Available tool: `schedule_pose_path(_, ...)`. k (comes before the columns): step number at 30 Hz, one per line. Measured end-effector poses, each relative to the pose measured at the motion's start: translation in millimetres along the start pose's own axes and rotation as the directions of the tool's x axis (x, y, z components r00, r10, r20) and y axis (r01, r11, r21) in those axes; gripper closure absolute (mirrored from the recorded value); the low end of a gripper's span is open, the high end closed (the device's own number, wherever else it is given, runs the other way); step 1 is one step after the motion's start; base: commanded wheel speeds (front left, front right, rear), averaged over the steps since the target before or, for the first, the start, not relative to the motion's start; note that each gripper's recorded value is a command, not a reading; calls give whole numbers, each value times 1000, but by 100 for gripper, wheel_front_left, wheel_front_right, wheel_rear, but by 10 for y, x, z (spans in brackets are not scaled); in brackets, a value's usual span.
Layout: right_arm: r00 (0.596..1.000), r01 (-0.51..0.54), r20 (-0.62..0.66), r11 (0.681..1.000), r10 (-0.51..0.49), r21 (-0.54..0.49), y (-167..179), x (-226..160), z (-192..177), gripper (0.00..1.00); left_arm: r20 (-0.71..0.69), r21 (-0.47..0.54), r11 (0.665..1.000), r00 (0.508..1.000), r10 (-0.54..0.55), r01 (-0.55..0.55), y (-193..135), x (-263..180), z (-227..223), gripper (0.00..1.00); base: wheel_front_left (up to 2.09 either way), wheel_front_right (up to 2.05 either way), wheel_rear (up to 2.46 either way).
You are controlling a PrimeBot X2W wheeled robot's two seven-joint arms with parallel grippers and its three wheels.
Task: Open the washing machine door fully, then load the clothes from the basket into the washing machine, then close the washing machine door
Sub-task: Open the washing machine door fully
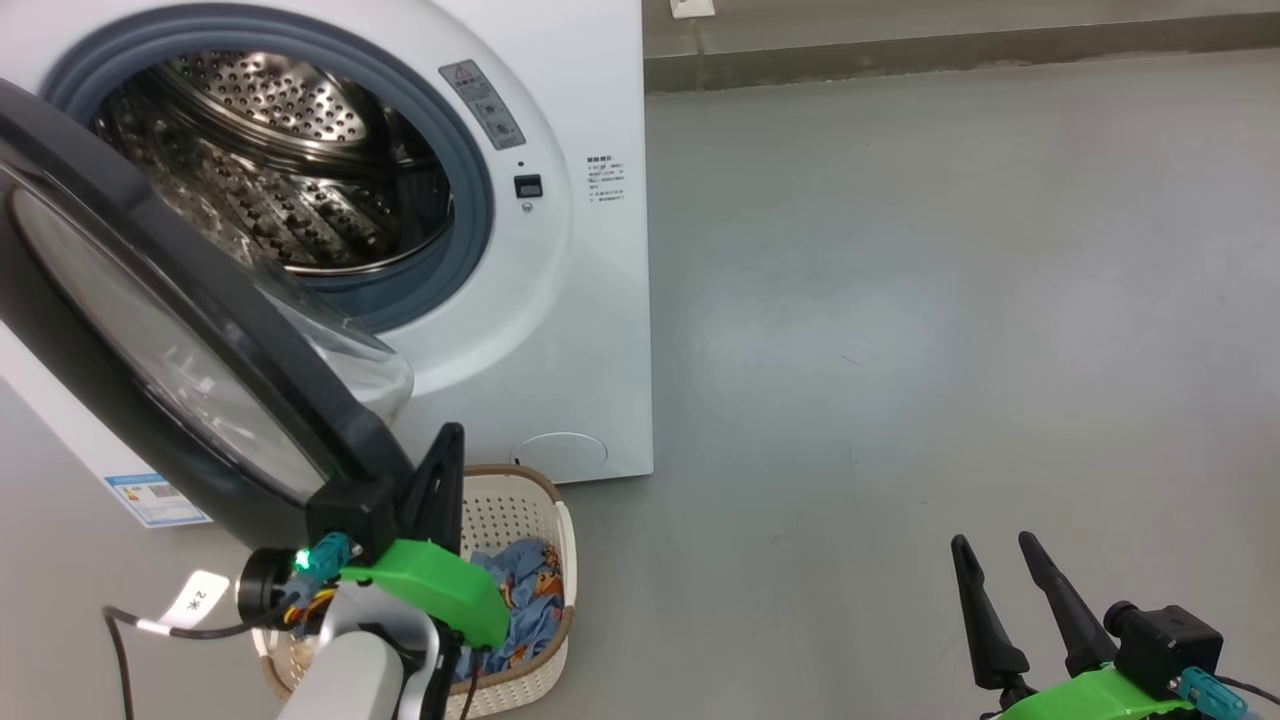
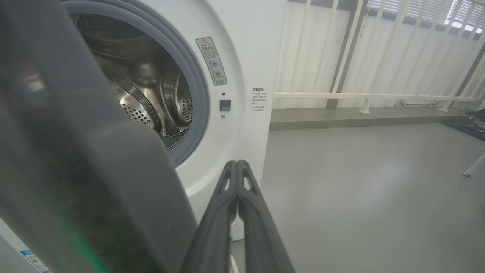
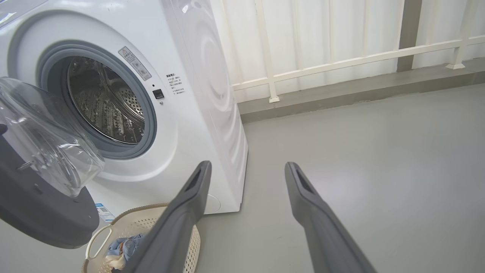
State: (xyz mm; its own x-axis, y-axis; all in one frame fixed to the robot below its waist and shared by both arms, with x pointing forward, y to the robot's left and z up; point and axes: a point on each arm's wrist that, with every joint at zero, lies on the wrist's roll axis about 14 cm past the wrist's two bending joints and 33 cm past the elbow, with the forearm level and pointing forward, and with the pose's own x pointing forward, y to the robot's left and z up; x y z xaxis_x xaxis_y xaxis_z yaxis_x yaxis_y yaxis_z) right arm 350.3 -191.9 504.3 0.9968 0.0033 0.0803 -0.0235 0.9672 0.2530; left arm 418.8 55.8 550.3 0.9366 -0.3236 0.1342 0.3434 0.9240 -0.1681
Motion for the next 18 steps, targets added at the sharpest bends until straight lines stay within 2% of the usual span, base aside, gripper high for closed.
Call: schedule_pose_path(18,1000,-30,-9,1000,30,6,104,60,-36,0,-18,10,999,999,46,-46,146,-88,-77,100,0,0,0)
